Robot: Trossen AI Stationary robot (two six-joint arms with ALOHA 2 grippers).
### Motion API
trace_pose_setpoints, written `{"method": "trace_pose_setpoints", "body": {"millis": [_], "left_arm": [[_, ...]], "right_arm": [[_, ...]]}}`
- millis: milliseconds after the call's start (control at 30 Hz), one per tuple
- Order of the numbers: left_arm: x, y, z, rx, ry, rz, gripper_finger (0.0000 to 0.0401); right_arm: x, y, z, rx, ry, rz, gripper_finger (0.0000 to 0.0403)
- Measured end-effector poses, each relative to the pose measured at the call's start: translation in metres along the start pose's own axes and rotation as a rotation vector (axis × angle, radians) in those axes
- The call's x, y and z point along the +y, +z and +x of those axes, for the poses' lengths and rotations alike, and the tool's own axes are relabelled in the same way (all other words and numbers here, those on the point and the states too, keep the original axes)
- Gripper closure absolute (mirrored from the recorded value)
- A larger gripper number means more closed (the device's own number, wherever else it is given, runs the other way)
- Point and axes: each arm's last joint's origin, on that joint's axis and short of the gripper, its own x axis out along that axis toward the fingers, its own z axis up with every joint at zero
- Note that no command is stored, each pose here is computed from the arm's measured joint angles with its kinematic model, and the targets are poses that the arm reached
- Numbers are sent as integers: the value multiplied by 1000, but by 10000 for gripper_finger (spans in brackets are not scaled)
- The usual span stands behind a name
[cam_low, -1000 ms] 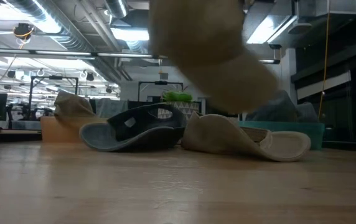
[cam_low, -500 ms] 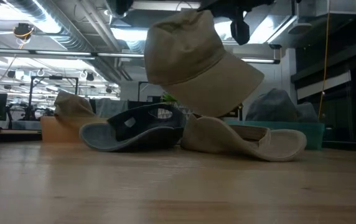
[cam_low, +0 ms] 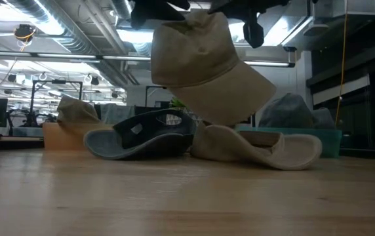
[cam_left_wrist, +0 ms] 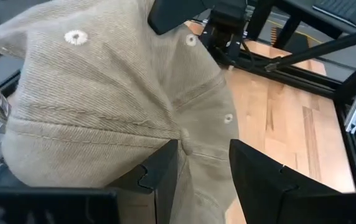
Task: Pick & Place hat
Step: Put the left brown cap into the orange bin
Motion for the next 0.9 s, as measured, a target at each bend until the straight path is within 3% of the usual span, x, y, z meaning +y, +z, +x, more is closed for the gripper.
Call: {"method": "trace_pose_setpoints", "body": {"millis": [167,433,567,900], "left_arm": [[3,1,-1,-1,9,24,244],[25,4,4,34,92,-34,159],[29,6,10,11,103,-8,129],[28,2,32,-1,156,150,122]], "right_arm": [[0,0,0,-2,-2,-5,393],[-1,0,0,-18,-22,0,393],[-1,1,0,-26,-27,6,393],[5,6,0,-59,62,44,393]]}}
